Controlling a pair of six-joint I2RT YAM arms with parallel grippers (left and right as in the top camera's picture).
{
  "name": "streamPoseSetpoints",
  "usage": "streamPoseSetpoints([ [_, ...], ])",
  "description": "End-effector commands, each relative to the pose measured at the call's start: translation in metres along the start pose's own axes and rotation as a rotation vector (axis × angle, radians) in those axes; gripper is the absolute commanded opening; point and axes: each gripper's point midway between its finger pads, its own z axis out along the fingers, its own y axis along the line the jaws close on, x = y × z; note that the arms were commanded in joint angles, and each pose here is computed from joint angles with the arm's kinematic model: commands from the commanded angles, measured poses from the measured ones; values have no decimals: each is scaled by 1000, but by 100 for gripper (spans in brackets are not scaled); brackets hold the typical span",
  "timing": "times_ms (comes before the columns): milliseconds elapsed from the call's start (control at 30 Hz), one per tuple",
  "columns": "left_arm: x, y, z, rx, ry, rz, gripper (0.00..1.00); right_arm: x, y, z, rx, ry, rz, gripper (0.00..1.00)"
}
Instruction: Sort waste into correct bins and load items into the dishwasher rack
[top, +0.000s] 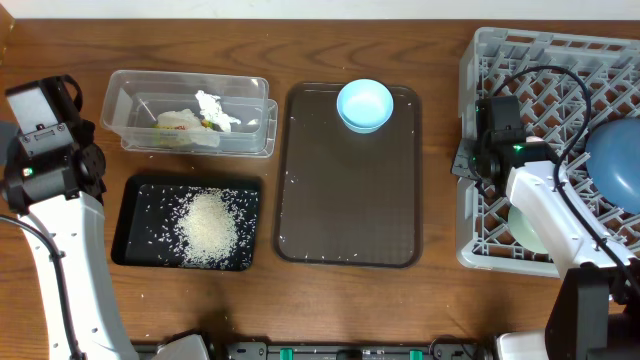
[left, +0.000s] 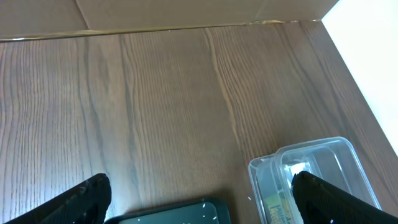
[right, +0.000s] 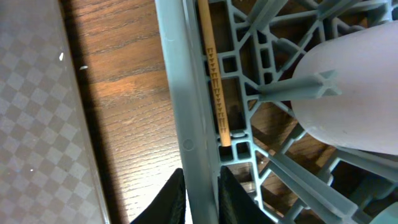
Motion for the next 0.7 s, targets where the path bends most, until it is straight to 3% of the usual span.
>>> streamPoseSetpoints([
  [0, -1, 1, 1, -6, -1, -6, 95, 3, 14, 0, -63, 22, -40, 15],
  [300, -1, 1, 1, -6, -1, -6, 95, 13, 22, -1, -122, 61, -213, 3],
  [667, -1, 1, 1, -6, -1, -6, 95, 27, 31, -4, -190, 115, -266, 1],
])
